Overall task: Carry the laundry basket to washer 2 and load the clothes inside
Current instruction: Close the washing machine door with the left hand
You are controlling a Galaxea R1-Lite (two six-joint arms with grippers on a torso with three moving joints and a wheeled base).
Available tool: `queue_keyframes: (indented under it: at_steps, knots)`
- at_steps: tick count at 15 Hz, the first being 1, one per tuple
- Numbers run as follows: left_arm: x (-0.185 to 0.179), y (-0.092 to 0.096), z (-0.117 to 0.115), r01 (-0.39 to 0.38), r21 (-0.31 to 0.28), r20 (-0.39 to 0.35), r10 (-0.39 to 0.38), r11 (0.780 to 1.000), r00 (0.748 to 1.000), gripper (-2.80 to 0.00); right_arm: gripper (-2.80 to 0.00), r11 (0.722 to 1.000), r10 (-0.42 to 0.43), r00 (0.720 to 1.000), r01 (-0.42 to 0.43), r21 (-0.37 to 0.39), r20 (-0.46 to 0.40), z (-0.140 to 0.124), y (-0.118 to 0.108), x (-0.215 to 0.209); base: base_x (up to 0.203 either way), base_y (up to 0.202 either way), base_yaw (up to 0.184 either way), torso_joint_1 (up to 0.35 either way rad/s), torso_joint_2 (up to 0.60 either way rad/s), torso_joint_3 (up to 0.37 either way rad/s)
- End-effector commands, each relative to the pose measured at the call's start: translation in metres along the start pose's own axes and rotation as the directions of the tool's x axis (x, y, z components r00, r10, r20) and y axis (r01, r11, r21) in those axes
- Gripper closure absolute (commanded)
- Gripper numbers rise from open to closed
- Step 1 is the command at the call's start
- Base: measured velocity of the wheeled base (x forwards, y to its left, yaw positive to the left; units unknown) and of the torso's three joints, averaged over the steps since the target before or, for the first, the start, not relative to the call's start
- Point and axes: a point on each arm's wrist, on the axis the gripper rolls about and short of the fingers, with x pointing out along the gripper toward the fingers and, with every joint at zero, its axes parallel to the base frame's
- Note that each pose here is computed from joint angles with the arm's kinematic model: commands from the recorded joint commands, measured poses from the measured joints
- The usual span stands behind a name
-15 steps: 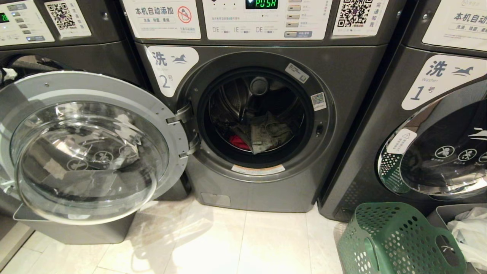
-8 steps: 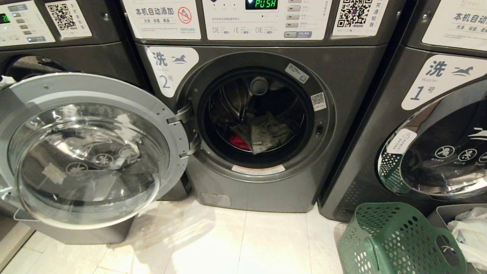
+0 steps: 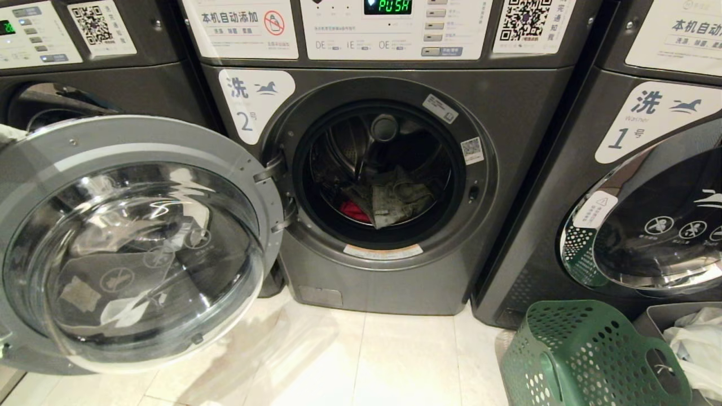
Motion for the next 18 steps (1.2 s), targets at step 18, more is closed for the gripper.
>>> queue_keyframes:
  at_steps: [18]
  knots:
    - [-0.012, -0.263, -0.132, 0.682, 0.028, -0.464, -0.595, 0.731, 0.657, 0.00, 0.00, 1.000, 0.001, 1.000, -0.001, -0.002, -0.001, 0.000, 0.000, 0.000, 0.000, 0.000, 0.000, 0.000, 0.00, 0.000]
